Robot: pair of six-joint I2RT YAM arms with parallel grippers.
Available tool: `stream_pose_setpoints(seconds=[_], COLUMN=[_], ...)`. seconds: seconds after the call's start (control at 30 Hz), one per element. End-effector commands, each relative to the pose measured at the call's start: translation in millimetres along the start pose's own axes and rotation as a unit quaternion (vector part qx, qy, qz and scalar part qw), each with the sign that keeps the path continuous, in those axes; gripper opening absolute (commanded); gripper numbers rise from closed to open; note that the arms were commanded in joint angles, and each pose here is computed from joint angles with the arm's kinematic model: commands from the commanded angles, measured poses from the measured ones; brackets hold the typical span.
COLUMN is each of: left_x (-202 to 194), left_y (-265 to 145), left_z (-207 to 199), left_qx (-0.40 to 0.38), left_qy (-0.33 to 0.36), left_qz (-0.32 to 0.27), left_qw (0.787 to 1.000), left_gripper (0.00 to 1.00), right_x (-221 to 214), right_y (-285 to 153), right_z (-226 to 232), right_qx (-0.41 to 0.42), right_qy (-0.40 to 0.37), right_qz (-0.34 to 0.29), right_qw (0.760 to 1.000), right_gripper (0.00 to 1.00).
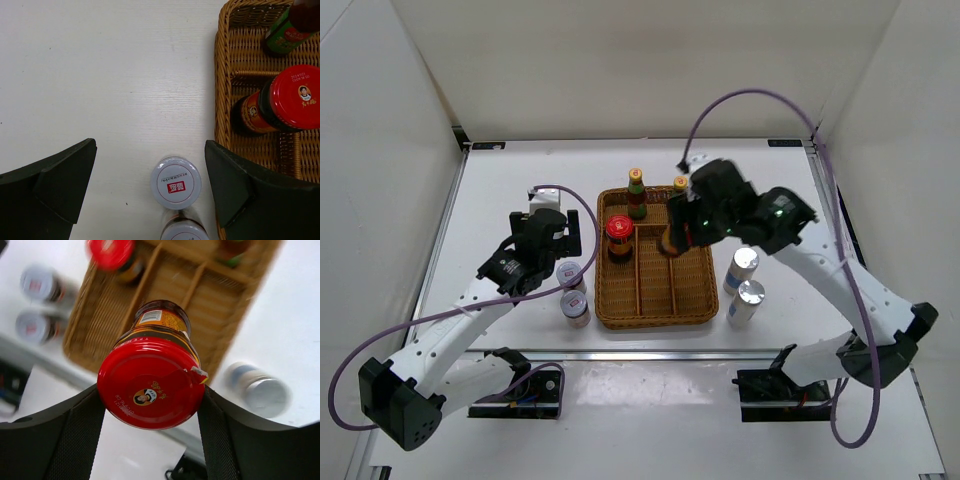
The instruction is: Organize the condiment bottles
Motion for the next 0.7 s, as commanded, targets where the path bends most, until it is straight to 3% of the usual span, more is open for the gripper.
stream_pose_setpoints(seconds=[0.0, 0.2, 0.67], left_x=[16, 17, 16], left_y=[-5, -7, -5], left_z=[3, 4, 3], left_qx=[0.007, 0.006, 0.007], left_qy=[-0.02, -0.022, -0.02], left_qz=[-0.025, -0.029, -0.025], left_qw=[0.999, 0.999, 0.999], left_gripper=[1.0, 1.0, 1.0], right_x=[-18, -42, -50], right_y=[7, 42, 121], right_z=[46, 93, 130], right_qx=[0.053, 0.061, 0.043], right_qy=[-0.011, -0.058, -0.07], right_qz=[0.005, 0.029, 0.063], right_qw=[0.999, 0.996, 0.995], right_gripper=[0.01, 0.01, 0.01])
Point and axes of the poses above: each gripper's point midway between its finger pads, its own y axis out along the fingers, its own z axis along the line the jaws close on, x = y × z, the point moved 8 cm from there along -y, back along the fingers, and after that the axes turned 4 degrees about y, right-handed, at the moved point
